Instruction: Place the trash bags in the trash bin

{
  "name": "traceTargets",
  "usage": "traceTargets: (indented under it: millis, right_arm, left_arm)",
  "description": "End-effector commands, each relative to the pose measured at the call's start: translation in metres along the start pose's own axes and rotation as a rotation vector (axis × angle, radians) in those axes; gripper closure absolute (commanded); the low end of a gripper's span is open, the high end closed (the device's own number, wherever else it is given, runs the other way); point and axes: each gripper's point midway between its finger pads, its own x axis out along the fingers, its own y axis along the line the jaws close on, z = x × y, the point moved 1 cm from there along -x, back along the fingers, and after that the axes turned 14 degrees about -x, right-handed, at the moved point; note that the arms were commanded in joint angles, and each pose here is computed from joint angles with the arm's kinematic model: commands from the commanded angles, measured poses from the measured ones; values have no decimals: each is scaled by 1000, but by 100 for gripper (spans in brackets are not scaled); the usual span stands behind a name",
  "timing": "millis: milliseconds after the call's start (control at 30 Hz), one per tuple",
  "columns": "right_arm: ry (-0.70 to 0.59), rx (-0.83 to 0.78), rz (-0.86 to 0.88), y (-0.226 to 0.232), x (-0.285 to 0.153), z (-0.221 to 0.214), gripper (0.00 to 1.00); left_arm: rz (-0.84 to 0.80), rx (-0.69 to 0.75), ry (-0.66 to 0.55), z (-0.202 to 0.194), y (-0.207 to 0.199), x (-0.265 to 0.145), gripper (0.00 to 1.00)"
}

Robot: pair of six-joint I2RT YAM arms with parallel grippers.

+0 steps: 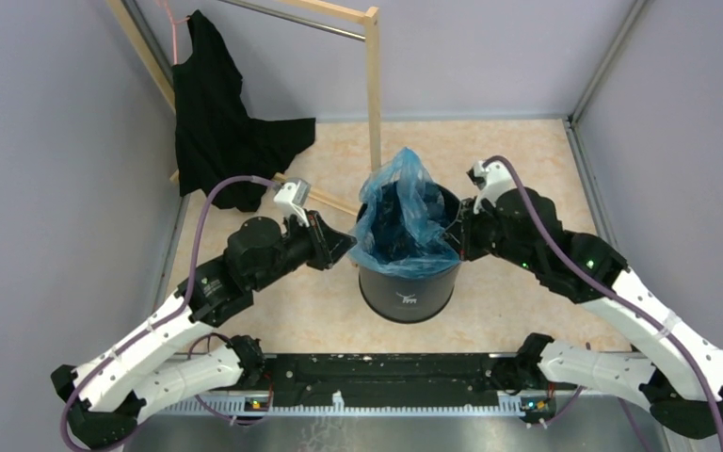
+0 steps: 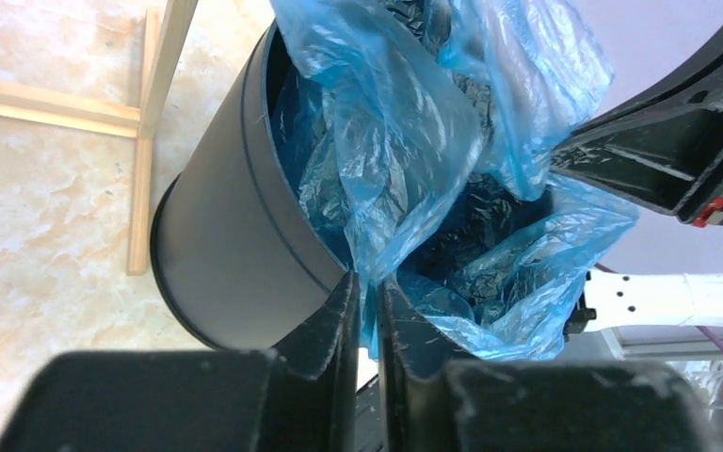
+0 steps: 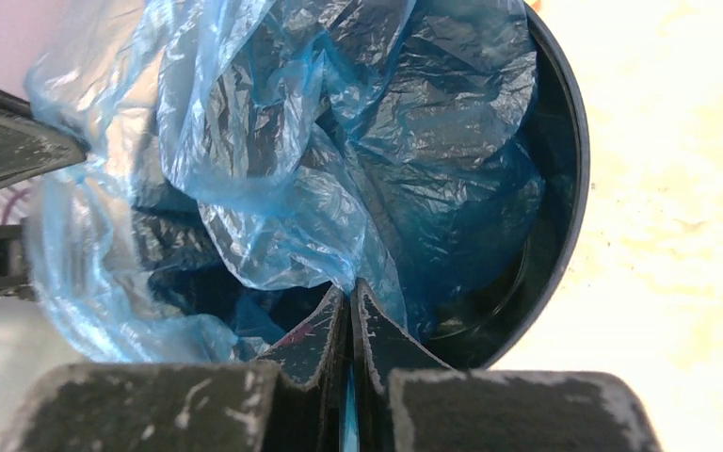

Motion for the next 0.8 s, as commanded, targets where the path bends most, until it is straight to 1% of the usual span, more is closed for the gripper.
traceTargets:
  millis: [0,67,100,167,200,300,367,467,500,600,767]
  right_arm:
    - [-166,35,31,1,-22,29,100]
    - [-195,38,44,3,-26,33,100]
    - [-202,41,43,2,-27,34,100]
    - [-206,46,46,3,-28,34,100]
    - [-204,48,48,3,-29,33,100]
    - [-200,59,52,3,-29,28,99]
    - [-206,74,42,1,-33,26,96]
    - [-197,91,21,-4,-38,20,96]
    - [-194,99,14,-5,-40,18,95]
    - [-173,119,-8,-10,-45,7,93]
    - [-131,164,-53,-19,-49,-14,93]
  left_arm:
    - [-31,5,-12,14,-20,-7,75]
    - [-26,17,-16,17,-21,-8,64]
    - [-23,25,-16,18,-21,-7,61]
    - [-10,39,-5,17,-21,-5,61]
    - [-1,47,1,17,-20,-4,63]
    - [29,61,16,14,-14,-1,79]
    - [39,66,19,12,-10,0,85]
    - [39,68,19,11,-8,0,98]
    - [37,67,19,10,-7,-1,100]
    - [37,53,22,6,-4,-4,100]
    - [3,-18,54,-13,5,-8,100]
